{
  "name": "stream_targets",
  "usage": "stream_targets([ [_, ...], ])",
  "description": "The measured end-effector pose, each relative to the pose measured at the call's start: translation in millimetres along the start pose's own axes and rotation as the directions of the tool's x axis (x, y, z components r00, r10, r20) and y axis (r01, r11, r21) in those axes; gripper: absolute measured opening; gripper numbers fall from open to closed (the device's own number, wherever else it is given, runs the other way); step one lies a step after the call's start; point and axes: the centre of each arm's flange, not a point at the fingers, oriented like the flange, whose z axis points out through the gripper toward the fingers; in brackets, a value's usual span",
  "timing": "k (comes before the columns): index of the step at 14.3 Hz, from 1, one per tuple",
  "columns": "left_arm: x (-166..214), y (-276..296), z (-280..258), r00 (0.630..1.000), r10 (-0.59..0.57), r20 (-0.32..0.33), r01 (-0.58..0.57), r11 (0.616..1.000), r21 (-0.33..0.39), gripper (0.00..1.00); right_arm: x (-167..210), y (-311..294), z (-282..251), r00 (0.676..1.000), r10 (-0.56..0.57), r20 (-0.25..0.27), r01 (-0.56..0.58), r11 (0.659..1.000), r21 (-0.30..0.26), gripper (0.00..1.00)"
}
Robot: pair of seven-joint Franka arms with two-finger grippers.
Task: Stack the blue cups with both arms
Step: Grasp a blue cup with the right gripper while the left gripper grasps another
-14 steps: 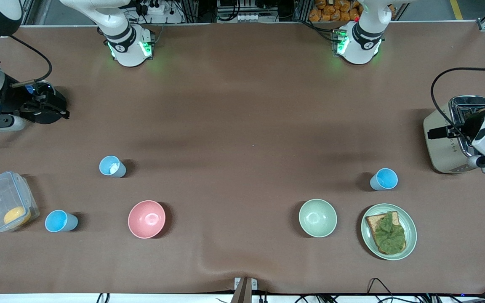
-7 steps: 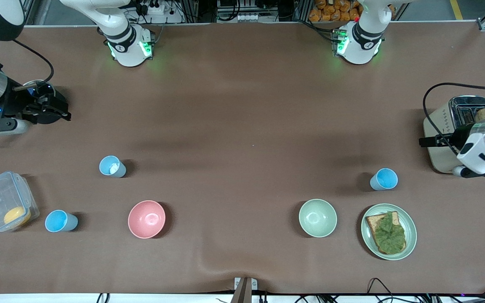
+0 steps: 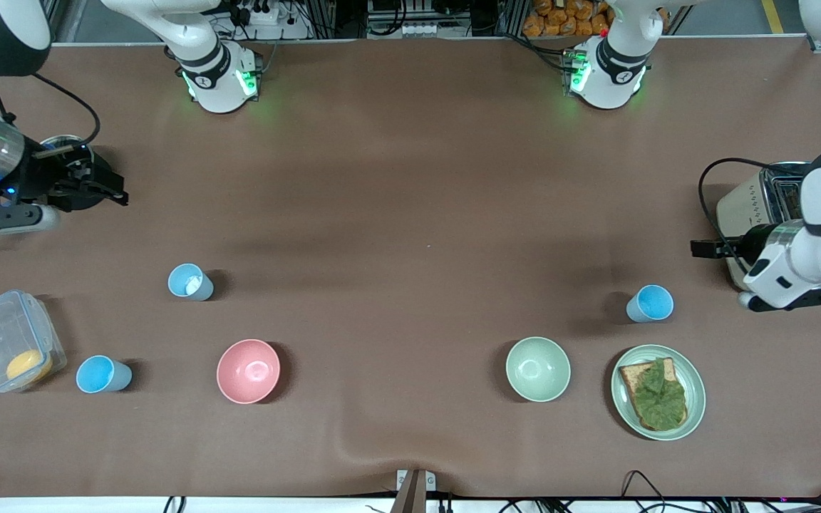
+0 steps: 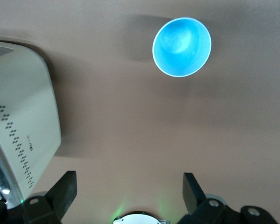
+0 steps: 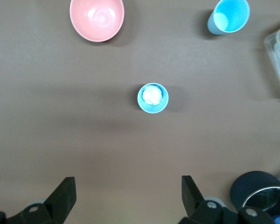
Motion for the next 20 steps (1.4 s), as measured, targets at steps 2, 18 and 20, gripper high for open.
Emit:
stream_targets([
  [2, 9, 5, 17, 1.0, 0.007, 0.03, -0.007, 1.0, 0.004, 1.0, 12, -26, 24, 0.998, -0.044, 0.042, 0.044, 0.999, -0.002, 1.0],
  [18, 86, 1, 86, 0.992, -0.012, -0.126, 0.011, 1.0, -0.01, 1.0, 61, 9, 291, 0.989, 0.037, 0.141, -0.038, 0.999, 0.001, 1.0],
  [20, 91, 2, 88, 0.989, -0.017, -0.147, 0.016, 1.0, -0.012, 1.0, 60, 8, 307, 0.985, 0.041, 0.168, -0.043, 0.999, 0.008, 1.0],
])
